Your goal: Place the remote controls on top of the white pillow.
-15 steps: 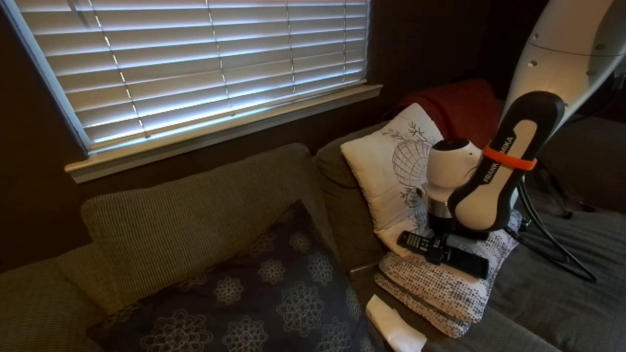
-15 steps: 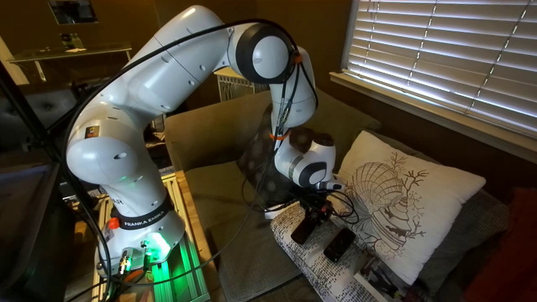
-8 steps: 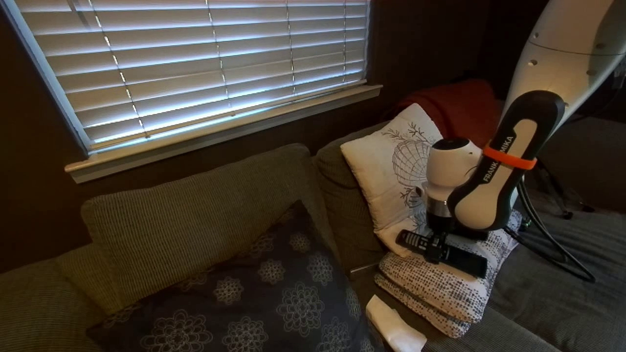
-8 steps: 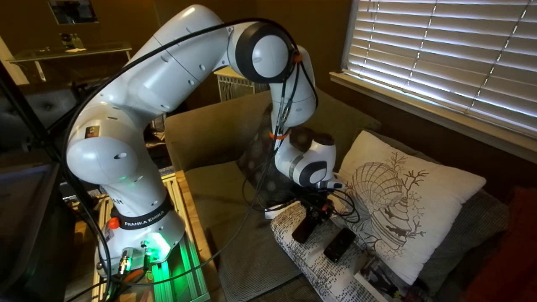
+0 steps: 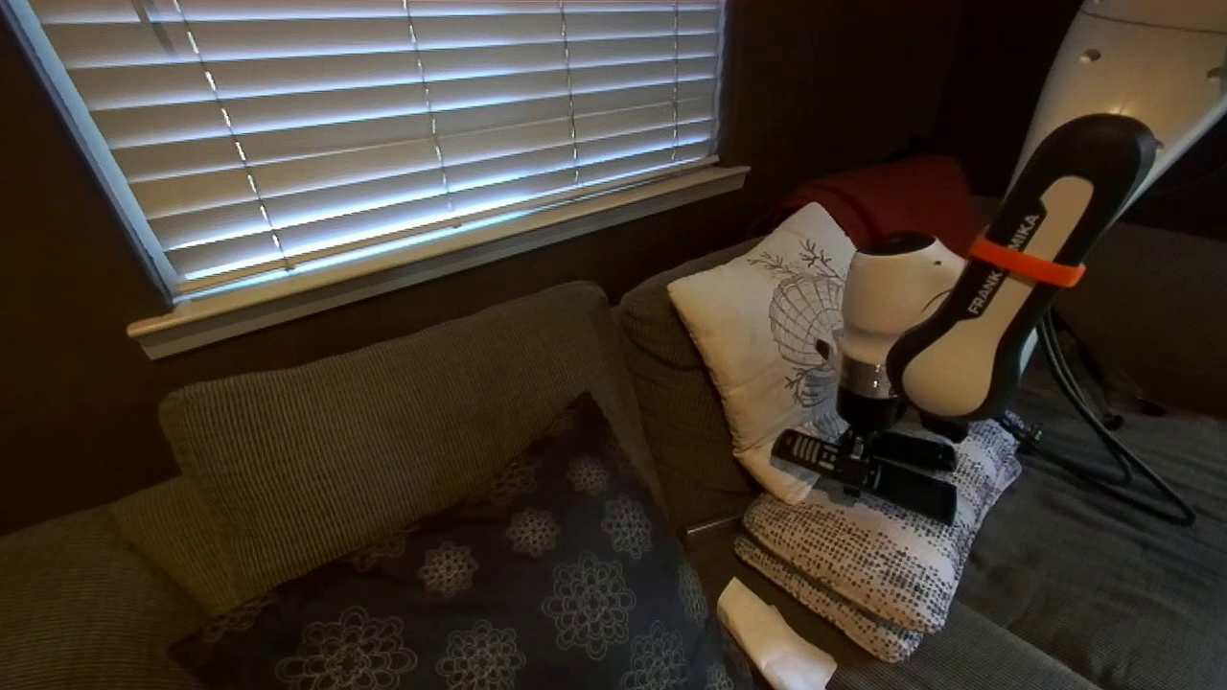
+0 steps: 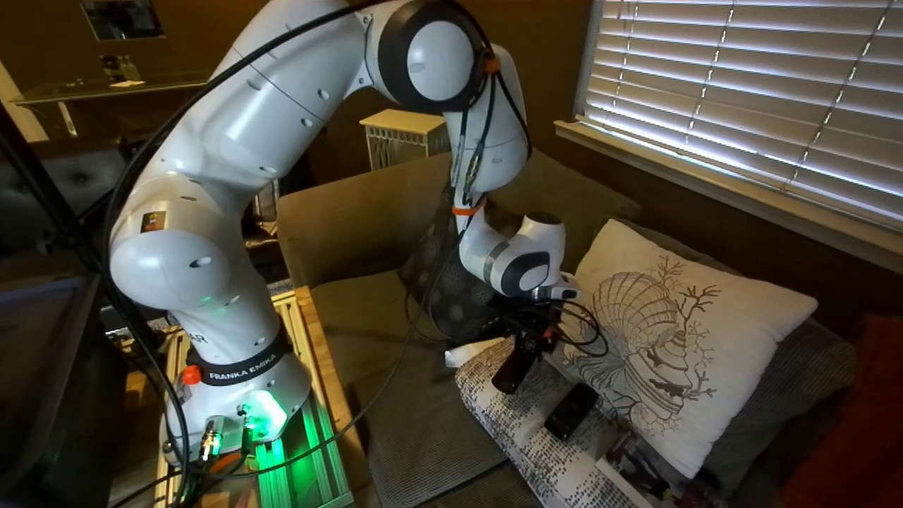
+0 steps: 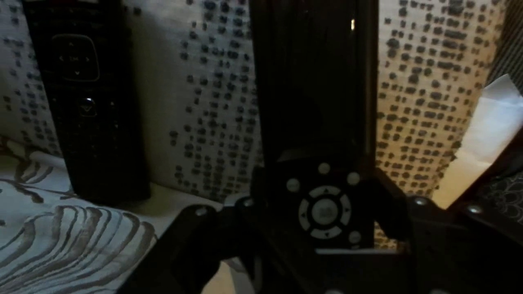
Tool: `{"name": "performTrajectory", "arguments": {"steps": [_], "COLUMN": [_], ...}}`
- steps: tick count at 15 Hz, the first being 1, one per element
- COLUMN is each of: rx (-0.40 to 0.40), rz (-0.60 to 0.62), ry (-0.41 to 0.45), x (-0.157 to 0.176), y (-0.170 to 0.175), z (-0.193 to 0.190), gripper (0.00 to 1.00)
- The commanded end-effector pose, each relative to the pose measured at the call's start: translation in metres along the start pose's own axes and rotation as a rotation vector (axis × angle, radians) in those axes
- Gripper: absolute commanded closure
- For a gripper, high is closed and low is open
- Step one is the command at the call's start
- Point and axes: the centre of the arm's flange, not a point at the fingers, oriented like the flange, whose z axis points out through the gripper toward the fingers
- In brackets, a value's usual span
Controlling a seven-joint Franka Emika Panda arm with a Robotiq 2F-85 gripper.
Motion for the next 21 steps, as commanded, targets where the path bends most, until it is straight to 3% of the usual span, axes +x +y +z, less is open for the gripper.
{"name": "performTrajectory", "arguments": {"steps": [1,8,18,19,21], "rx": [0.025,0.059,0.115,0.092,0.095], "rz": [-0.022,-0.005,0.083,0.076,0.086], "ry": [-0.002,0.062,0.149,0.143,0.154], "x": [-0.018,-0.02,0.023,0.015,0.02], "y": [-0.001,0.007,0.031,0.023,0.028], "z": [-0.053,-0.149,-0.287,-0.261,-0.278], "gripper": [0.63,0.63,0.63,0.38,0.38]}}
